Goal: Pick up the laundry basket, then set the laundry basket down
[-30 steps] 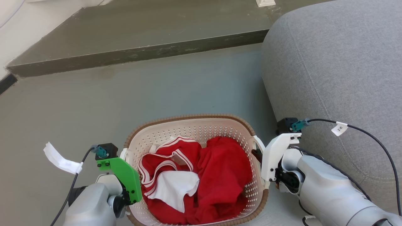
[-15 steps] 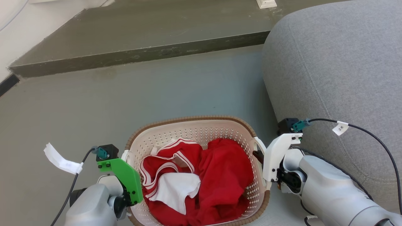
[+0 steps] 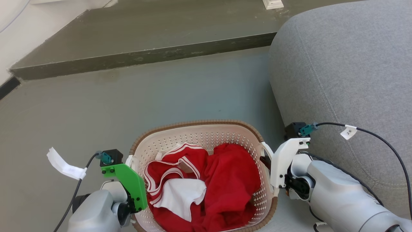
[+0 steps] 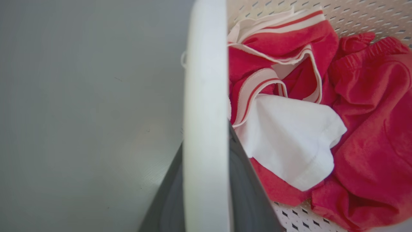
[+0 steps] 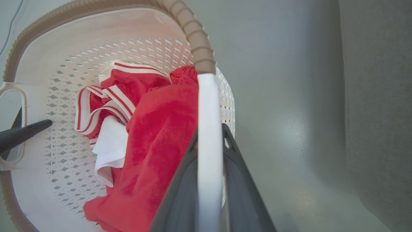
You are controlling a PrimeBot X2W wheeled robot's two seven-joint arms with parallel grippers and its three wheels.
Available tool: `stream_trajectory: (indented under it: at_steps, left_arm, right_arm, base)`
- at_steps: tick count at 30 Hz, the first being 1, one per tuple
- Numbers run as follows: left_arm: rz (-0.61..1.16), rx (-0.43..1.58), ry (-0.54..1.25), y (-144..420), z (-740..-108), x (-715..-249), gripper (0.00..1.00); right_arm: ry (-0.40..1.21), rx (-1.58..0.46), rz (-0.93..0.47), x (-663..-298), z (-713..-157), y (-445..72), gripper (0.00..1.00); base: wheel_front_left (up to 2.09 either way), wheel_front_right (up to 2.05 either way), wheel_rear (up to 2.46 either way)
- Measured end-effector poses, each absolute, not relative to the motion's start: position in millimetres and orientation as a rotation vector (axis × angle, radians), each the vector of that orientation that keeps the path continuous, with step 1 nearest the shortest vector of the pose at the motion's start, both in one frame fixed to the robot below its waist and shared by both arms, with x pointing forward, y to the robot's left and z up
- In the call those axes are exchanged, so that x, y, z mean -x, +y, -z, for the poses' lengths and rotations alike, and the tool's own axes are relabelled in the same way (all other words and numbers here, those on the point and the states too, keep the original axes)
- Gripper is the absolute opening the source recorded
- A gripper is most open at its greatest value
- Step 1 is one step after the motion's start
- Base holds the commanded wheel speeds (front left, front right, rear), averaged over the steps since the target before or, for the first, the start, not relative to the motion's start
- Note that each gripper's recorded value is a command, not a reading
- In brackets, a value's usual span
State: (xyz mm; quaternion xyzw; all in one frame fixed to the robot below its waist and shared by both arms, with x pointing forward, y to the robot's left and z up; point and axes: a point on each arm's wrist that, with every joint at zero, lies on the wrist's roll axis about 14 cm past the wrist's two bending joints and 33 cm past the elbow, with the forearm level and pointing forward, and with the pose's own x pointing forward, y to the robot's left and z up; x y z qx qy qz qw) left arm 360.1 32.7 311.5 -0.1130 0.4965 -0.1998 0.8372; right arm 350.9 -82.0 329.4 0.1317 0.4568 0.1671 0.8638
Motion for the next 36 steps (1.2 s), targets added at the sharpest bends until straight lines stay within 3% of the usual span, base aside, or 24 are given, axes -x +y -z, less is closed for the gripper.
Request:
stream_trajectory:
  at_steps: [25,36]
  left_arm:
    - [0.424,0.257,1.064,28,-306,-358,0.0]
    - [0.407,0.288,1.025,24,-297,-388,0.0]
  right_arm:
    - [0.976,-0.284,-0.344,-350,-323,-86,0.0]
    - [0.933,-0.269,-0.352,-384,-317,-89,0.0]
  base:
    - [0.0,0.0,0.0]
    - [0.0,0.0,0.0]
